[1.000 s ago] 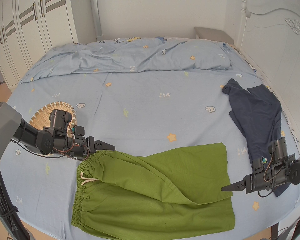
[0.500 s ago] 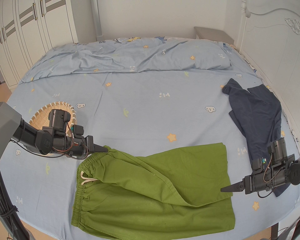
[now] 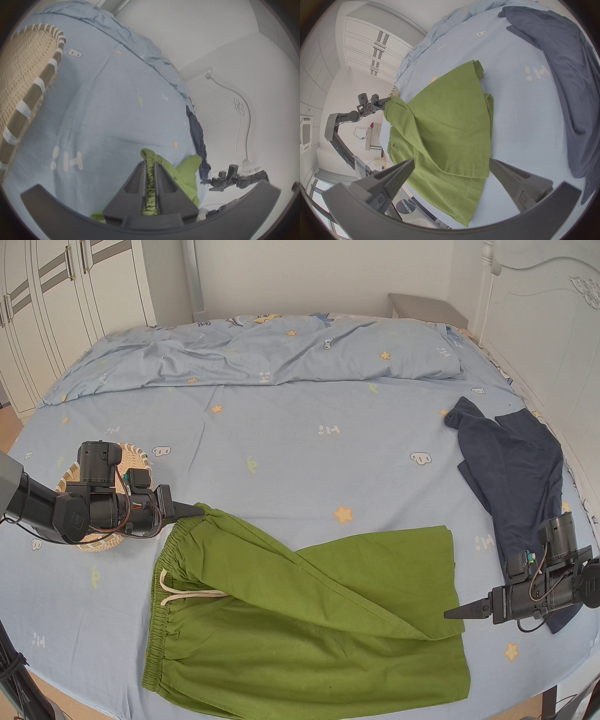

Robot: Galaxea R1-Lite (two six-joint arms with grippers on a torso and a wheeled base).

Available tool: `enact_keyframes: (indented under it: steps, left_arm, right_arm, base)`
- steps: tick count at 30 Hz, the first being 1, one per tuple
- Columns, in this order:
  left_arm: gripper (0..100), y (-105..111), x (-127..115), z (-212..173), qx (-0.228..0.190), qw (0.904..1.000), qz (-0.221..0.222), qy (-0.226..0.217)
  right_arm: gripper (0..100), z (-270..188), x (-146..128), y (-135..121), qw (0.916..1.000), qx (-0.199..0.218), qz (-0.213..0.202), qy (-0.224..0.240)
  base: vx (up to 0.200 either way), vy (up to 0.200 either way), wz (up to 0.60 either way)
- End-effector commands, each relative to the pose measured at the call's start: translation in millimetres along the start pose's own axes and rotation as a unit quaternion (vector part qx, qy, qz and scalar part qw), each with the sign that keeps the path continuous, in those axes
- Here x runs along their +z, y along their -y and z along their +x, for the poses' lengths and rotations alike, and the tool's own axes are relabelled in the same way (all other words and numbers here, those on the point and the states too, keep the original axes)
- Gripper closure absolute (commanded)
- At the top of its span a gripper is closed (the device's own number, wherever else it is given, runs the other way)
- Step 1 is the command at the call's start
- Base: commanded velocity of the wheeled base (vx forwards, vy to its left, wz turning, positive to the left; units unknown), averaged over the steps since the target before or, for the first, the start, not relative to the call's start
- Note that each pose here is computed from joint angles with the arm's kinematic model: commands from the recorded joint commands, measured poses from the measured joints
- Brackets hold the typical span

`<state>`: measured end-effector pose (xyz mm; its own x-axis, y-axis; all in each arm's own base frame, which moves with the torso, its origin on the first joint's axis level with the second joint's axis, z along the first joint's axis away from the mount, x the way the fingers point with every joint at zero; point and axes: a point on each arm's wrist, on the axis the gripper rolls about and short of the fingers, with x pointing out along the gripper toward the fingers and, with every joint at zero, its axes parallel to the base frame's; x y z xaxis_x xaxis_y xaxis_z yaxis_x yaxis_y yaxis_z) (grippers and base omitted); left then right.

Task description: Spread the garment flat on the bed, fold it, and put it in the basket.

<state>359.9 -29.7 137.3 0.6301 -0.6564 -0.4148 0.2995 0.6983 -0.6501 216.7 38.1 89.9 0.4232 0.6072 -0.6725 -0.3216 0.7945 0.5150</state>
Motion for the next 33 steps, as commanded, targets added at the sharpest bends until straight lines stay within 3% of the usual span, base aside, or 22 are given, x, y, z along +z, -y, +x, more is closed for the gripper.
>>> enact_keyframes:
  steps: [1, 14, 23, 33]
  left_arm:
    - [100, 0, 6, -11, 0.001, 0.9997, -0.006, 0.024]
    - [100, -4, 15, -23, 0.006, 0.9986, -0.015, 0.050]
    - [100, -12, 20, -27, 0.010, 0.9975, -0.015, 0.068]
    - [100, -14, 22, -26, 0.009, 0.9970, -0.022, 0.074]
  right_arm:
    - [0, -6, 2, -4, 0.9999, 0.001, -0.008, 0.014]
    - [0, -5, 23, -7, 0.9954, 0.011, -0.058, 0.076]
    - [0, 19, 22, 4, 0.9939, 0.017, -0.076, 0.078]
    - [0, 36, 0, 9, 0.9896, 0.031, -0.105, 0.094]
  base:
    - [0.000, 0.000, 0.00]
    - [0.000, 0.000, 0.00]
    - [0.000, 0.000, 0.00]
    - [0.000, 0.000, 0.00]
